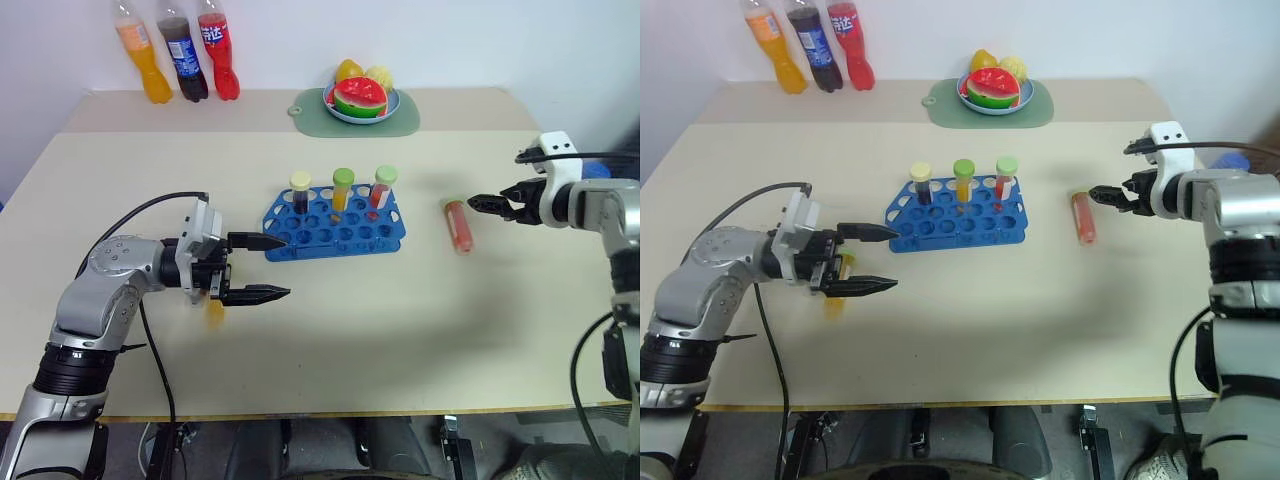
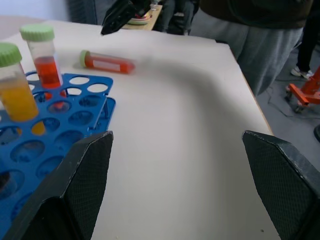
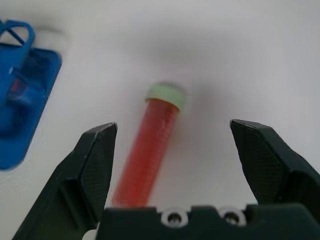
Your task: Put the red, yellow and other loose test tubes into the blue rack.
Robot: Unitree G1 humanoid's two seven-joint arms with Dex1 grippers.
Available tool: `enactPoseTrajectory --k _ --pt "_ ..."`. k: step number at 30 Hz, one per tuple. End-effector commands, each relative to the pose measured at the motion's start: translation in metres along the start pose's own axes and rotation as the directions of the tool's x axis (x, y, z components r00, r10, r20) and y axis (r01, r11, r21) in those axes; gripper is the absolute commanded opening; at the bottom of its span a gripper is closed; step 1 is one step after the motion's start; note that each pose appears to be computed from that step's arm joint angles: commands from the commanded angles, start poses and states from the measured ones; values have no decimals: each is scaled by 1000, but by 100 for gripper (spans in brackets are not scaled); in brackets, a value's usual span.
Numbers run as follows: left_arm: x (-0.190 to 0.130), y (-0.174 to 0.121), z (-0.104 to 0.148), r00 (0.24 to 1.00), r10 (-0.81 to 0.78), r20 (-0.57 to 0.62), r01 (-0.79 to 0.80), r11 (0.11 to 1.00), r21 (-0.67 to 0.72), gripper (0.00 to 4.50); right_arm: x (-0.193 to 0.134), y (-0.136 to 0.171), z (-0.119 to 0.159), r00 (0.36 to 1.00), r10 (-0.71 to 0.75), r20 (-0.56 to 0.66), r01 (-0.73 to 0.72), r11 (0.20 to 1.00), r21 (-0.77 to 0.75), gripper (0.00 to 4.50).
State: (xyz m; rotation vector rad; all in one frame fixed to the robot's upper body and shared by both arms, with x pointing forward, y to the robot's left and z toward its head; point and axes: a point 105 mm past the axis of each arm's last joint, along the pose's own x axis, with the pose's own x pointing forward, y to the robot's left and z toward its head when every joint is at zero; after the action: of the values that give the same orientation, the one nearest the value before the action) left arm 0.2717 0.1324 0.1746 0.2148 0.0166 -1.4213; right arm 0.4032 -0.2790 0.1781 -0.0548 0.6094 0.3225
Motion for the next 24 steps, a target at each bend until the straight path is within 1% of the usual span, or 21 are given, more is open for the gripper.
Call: enactPoseTrajectory --k 1,6,9,12,13,14,17,19,20,23,24 --pt "0 -6 9 1000 9 6 -9 1000 27 424 2 -3 10 1000 2 -22 -2 1000 14 399" --pt "0 -17 9 1000 21 6 -21 1000 -1 424 17 6 3 994 31 -102 -31 1000 6 399" --pt "-1 -23 7 999 34 1 -34 999 -22 424 30 8 -13 985 13 -173 -22 998 -52 399" --pt "-1 -26 9 999 45 21 -43 997 -62 424 39 11 -21 983 9 -186 -22 998 -66 399" --pt "-1 -27 10 999 47 24 -45 997 -68 431 40 11 -21 983 7 -185 -20 998 -67 346" --pt "-1 -28 10 999 48 21 -46 997 -68 431 41 11 -22 982 2 -187 -17 997 -81 321" --pt "-3 -30 10 999 52 13 -51 996 -74 431 44 11 -23 982 -11 -188 -11 993 -115 172" --pt "-3 -31 10 998 55 11 -54 996 -77 431 45 11 -21 984 -19 -178 -3 992 -123 87" --pt "-3 -30 9 998 57 9 -57 996 -75 431 44 8 -20 985 -33 -170 7 989 -151 78" --pt "-1 -29 9 998 65 14 -64 995 -74 431 40 4 -10 994 -34 -106 13 981 -195 78" --pt "-1 -29 9 998 67 15 -66 995 -71 431 38 5 3 1000 -12 -24 6 978 -210 78"
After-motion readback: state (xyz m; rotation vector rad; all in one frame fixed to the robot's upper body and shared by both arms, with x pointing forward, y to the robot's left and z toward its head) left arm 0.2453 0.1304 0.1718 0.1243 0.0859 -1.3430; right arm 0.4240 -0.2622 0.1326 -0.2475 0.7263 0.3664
